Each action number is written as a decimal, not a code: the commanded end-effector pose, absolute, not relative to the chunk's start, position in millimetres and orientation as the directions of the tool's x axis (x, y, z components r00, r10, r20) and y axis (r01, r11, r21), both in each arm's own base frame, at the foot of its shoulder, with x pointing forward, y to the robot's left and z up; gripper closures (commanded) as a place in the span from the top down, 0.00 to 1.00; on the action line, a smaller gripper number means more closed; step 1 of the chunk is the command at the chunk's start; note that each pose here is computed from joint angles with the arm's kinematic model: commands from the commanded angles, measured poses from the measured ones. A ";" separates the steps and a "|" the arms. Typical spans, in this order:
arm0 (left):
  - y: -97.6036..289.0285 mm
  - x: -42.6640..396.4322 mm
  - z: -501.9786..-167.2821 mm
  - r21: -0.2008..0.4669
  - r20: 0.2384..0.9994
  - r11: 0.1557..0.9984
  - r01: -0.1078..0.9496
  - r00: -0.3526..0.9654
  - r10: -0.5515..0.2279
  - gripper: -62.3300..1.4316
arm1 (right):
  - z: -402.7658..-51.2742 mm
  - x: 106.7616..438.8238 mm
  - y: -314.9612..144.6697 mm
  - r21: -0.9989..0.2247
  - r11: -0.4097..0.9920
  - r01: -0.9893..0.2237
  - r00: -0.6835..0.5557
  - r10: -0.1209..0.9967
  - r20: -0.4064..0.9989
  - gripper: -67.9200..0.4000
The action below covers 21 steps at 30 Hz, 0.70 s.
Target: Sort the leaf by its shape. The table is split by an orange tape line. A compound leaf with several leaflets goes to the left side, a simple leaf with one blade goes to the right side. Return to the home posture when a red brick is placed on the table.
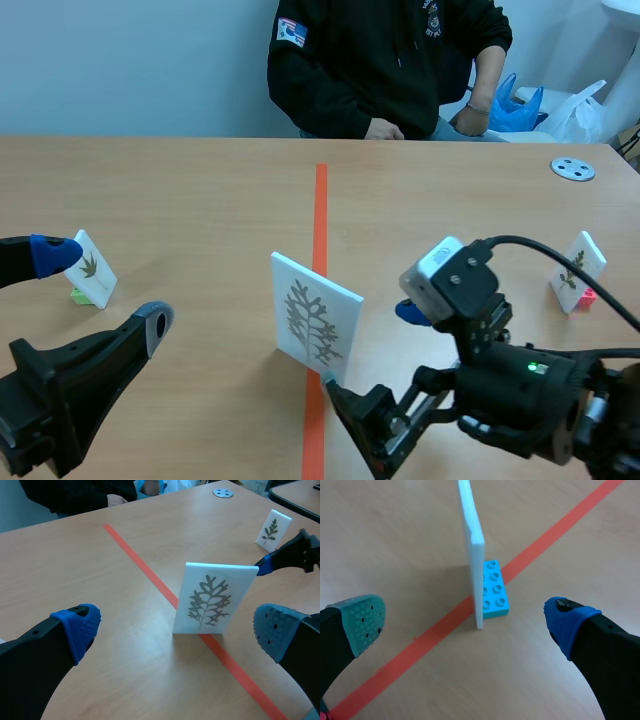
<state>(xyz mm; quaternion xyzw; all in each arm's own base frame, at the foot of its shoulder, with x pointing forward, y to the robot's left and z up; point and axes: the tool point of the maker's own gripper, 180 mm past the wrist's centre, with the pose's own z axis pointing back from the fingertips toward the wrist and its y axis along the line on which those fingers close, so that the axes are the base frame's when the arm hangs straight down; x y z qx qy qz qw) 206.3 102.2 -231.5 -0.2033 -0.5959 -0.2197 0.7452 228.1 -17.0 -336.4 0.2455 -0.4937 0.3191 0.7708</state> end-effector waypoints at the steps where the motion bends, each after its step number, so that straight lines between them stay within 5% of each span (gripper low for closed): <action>1: 99.5 207.7 -224.9 -0.044 0.982 0.819 0.571 0.174 -0.068 1.00 | -329.0 237.0 -10.2 0.058 0.673 -0.738 0.276 0.223 0.935 1.00; 14: 99.5 207.7 -224.9 -0.044 0.982 0.819 0.571 0.174 -0.068 1.00 | -364.4 247.8 33.0 0.054 0.670 -0.740 0.254 0.203 0.946 1.00; 21: 99.5 207.7 -224.9 -0.044 0.982 0.819 0.571 0.174 -0.068 1.00 | -362.4 245.9 40.0 0.035 0.661 -0.750 0.228 0.209 0.951 0.59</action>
